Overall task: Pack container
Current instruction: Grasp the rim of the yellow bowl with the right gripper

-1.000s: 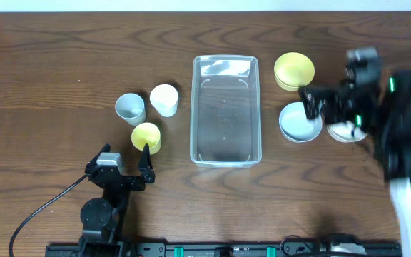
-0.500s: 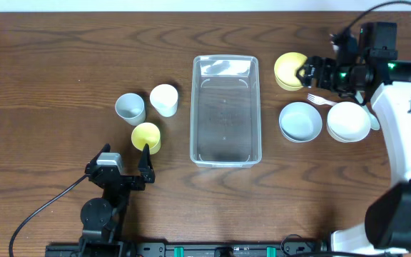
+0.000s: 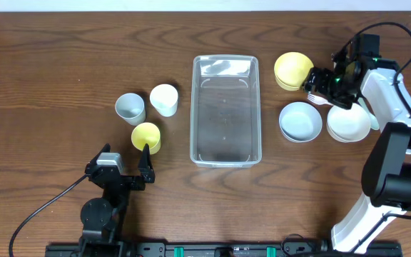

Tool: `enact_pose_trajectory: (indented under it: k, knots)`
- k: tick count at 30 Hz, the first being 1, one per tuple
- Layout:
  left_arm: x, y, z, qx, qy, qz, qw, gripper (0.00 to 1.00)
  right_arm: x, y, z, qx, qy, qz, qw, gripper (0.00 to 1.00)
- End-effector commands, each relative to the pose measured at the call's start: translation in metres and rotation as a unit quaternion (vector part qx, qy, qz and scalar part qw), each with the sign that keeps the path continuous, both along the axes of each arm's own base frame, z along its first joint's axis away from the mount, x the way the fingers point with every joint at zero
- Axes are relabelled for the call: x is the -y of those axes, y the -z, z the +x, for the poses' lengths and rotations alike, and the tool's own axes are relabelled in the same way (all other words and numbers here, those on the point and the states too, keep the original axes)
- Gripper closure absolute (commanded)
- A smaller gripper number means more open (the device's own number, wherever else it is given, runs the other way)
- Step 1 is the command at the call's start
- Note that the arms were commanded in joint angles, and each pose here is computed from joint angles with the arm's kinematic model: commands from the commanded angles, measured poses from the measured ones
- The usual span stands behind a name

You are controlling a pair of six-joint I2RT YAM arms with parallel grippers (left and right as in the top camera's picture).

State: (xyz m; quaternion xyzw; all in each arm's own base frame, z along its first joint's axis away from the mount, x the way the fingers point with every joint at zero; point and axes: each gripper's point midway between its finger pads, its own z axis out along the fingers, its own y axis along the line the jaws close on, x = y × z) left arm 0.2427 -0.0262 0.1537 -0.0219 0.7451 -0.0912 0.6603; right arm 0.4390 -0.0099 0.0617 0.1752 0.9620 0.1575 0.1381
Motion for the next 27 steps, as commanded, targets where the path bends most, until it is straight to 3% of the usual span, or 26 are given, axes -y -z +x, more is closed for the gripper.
enact_pose_trajectory:
  k: [1, 6, 16, 21, 27]
  knots:
    - [-0.001, 0.016, 0.0, -0.019, 0.0, 0.009, 1.0, 0.02, -0.004, -0.011, 0.014, 0.028, 0.007, 0.014, 0.999, 0.05]
    - [-0.001, 0.016, 0.0, -0.019, 0.0, 0.009, 1.0, 0.02, 0.002, -0.013, 0.028, 0.054, 0.013, -0.031, 0.998, 0.06]
    - [-0.001, 0.016, 0.0, -0.019, 0.0, 0.009, 1.0, 0.02, -0.029, -0.016, 0.062, 0.119, -0.01, -0.12, 0.986, 0.18]
    - [-0.001, 0.016, 0.0, -0.019, 0.0, 0.009, 1.0, 0.02, -0.026, -0.011, 0.064, 0.114, 0.021, -0.149, 0.982, 0.24]
    - [-0.001, 0.016, 0.0, -0.019, 0.0, 0.009, 1.0, 0.02, -0.009, 0.007, 0.055, 0.077, 0.06, -0.171, 0.98, 0.25]
